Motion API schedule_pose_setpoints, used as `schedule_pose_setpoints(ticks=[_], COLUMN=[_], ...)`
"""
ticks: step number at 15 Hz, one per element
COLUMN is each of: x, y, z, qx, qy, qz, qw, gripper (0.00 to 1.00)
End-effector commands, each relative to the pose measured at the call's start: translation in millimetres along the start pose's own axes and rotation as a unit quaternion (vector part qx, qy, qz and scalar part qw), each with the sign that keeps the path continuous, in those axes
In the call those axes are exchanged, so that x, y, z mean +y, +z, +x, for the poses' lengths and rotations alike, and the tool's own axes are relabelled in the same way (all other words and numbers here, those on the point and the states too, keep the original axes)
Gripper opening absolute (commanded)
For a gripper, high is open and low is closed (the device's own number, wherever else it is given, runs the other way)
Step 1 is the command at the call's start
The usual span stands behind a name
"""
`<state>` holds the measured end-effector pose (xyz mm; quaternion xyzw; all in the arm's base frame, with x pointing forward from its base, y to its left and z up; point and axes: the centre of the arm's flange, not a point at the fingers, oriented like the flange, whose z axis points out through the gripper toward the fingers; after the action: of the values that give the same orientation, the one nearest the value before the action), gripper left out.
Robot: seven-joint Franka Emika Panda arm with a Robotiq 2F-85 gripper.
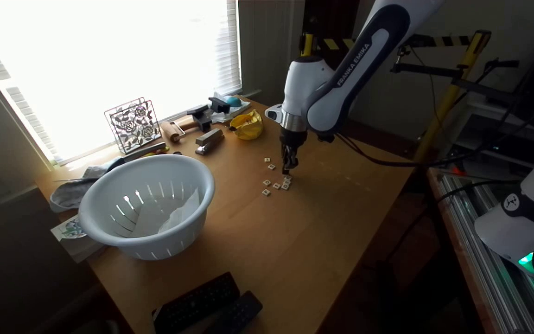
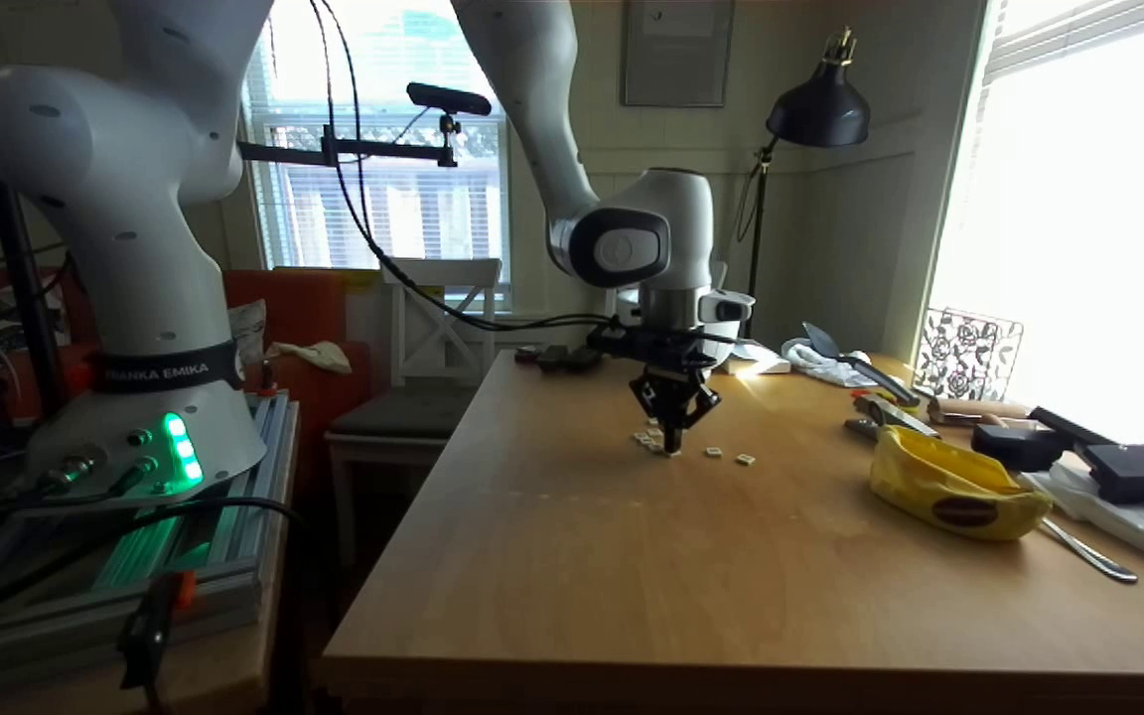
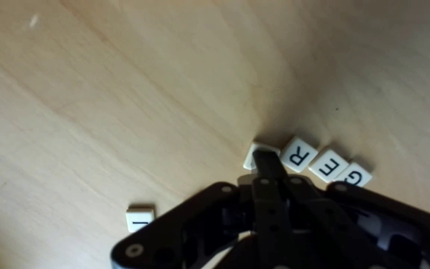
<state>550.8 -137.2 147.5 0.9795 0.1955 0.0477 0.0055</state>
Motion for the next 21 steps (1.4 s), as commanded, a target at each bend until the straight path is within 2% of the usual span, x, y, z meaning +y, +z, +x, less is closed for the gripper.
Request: schedule_pose_setpoints(ticks=[1,16,21], x=[-11,-12,-9], y=[15,12,0], z=[-19,-20,-22], qx=[-0.021,-0.030,-0.017], qy=[-0.003,-0.002,0.000], qz=[0.019,0.019,0.007], qw=[0.9996,0.9994,0.9998], gripper=[0.00,0.00,0.00])
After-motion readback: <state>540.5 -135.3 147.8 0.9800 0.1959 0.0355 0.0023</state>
